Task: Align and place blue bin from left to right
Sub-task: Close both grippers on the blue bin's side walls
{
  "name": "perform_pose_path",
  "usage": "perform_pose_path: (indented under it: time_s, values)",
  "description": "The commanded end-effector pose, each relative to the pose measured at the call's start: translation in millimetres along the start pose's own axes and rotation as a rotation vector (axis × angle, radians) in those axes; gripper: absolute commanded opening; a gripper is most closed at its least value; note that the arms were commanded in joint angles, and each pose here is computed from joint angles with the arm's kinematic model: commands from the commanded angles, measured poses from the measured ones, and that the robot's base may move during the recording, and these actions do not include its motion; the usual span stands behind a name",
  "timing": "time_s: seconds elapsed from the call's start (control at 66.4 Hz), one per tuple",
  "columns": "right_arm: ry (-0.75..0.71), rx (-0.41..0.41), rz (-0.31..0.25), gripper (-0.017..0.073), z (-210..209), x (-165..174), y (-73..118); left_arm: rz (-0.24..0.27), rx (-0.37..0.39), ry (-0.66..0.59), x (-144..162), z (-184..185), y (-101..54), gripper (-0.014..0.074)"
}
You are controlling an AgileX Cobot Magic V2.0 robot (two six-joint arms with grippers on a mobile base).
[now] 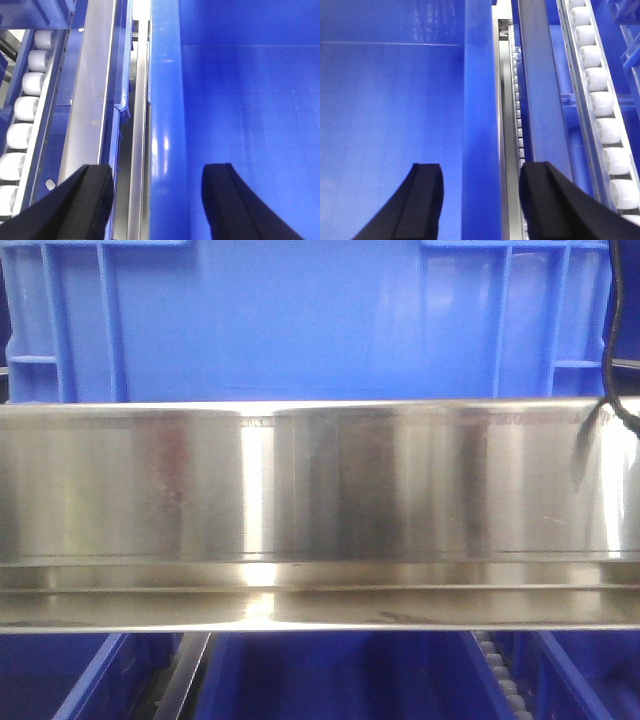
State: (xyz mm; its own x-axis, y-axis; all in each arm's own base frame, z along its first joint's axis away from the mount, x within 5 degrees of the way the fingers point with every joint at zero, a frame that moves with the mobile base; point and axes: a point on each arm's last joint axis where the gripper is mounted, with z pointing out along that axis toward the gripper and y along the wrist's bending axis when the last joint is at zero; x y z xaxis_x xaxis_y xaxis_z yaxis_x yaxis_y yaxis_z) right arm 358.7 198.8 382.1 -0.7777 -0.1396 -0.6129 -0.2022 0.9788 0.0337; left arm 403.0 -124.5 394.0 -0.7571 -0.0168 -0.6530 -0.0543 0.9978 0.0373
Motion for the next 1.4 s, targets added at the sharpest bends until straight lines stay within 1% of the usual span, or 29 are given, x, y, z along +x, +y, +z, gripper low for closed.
perform_pose_path:
  time_s: [0.0,0.09,0.151,0.181,0.211,0.346,0.376,0.467,1.054,1.174,1.219,1.264,1.385]
  values:
    - [-0.026,0.002,0.003,0.0243,-3.9,-3.4,-2.3,-0.013,0.013,-0.007,-0.8,-5.3,-1.2,0.0312]
    - [-0.026,0.002,0.003,0.0242,-3.9,-3.4,-2.3,-0.011,0.007,0.007,0.5,-2.7,-1.5,0.0274]
    - [-0.026,0.002,0.003,0.0221,-3.9,-3.4,-2.3,-0.009,0.001,0.022,1.9,-0.1,-1.8,0.0221]
    - [-0.026,0.002,0.003,0.0195,-3.9,-3.4,-2.3,-0.009,0.001,0.028,2.4,1.0,-2.1,0.018]
    - [-0.026,0.002,0.003,0.0167,-3.9,-3.4,-2.3,-0.011,0.005,0.031,2.7,1.8,-2.8,0.0134]
    - [-0.026,0.002,0.003,-0.0051,-3.9,-3.4,-2.3,-0.013,0.01,0.034,3.0,2.0,-3.3,-0.007]
    - [-0.026,0.002,0.003,-0.0088,-3.9,-3.4,-2.3,-0.013,0.01,0.034,3.0,2.0,-3.3,-0.0113]
    - [-0.026,0.002,0.003,-0.0074,-3.9,-3.4,-2.3,-0.012,0.007,0.033,2.8,2.0,-3.0,-0.0111]
    - [-0.037,-0.002,0.003,-0.0075,-6.3,-4.3,-2.4,-0.007,0.008,0.026,2.2,2.1,-3.1,-0.0111]
    - [-0.055,-0.011,0.002,-0.0075,-19.3,-4.2,-1.8,-0.011,0.011,0.008,1.3,-9.7,-2.2,-0.0111]
    - [-0.069,-0.017,0.017,-0.0075,-27.8,-4.5,-2.5,-0.008,0.013,-0.01,1.0,-17.9,-3.6,-0.0111]
    - [-0.081,-0.022,0.029,-0.0075,-33.8,-4.8,-3.3,-0.019,0.012,-0.029,0.0,-26.0,-2.2,-0.0111]
    - [-0.11,-0.037,0.044,-0.0075,-49.7,-4.6,-3.3,-0.019,0.029,-0.072,-0.5,-48.3,-3.0,-0.0111]
